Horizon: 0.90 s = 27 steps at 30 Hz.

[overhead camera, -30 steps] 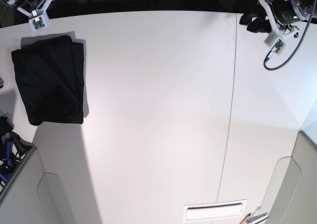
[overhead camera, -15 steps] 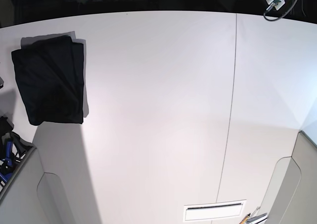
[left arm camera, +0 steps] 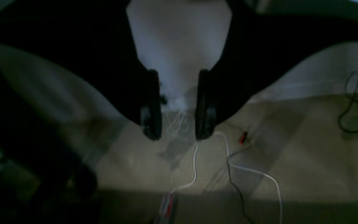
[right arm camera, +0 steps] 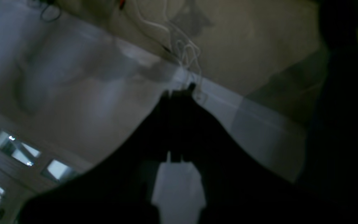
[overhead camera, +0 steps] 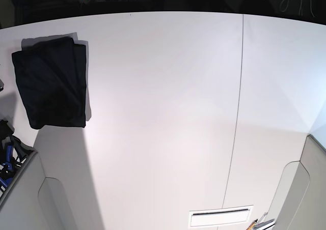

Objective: Fold the T-shirt properly

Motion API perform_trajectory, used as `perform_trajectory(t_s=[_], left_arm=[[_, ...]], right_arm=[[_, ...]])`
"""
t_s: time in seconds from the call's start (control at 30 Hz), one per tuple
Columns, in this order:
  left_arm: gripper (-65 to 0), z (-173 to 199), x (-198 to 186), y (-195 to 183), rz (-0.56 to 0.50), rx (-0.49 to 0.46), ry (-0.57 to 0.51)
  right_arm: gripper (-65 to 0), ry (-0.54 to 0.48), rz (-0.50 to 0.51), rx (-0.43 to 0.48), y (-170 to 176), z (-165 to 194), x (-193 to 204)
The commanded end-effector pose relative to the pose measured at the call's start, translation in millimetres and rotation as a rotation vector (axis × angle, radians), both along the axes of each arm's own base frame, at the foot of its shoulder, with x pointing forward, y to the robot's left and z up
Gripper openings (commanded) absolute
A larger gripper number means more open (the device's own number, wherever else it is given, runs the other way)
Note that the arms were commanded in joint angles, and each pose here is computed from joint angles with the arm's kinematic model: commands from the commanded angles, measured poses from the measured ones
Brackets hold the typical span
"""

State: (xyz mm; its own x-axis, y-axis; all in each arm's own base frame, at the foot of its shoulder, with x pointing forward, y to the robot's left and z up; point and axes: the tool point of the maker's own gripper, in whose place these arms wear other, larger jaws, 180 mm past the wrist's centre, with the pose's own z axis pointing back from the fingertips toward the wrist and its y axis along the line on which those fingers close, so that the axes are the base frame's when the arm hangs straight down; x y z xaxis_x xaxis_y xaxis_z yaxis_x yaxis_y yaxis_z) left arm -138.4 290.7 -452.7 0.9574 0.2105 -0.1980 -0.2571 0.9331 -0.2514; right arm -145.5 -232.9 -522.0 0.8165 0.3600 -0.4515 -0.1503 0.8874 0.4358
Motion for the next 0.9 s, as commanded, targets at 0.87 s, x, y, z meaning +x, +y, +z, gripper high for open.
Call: perform_trajectory(t_s=[0.87], left_arm=[[-43.7,-129.1,89.2,-166.9,-0.34,-0.246,-0.16]], right_arm=[[-62.4,-0.374,0.112,-0.045,72.8,-83.3,96.4]])
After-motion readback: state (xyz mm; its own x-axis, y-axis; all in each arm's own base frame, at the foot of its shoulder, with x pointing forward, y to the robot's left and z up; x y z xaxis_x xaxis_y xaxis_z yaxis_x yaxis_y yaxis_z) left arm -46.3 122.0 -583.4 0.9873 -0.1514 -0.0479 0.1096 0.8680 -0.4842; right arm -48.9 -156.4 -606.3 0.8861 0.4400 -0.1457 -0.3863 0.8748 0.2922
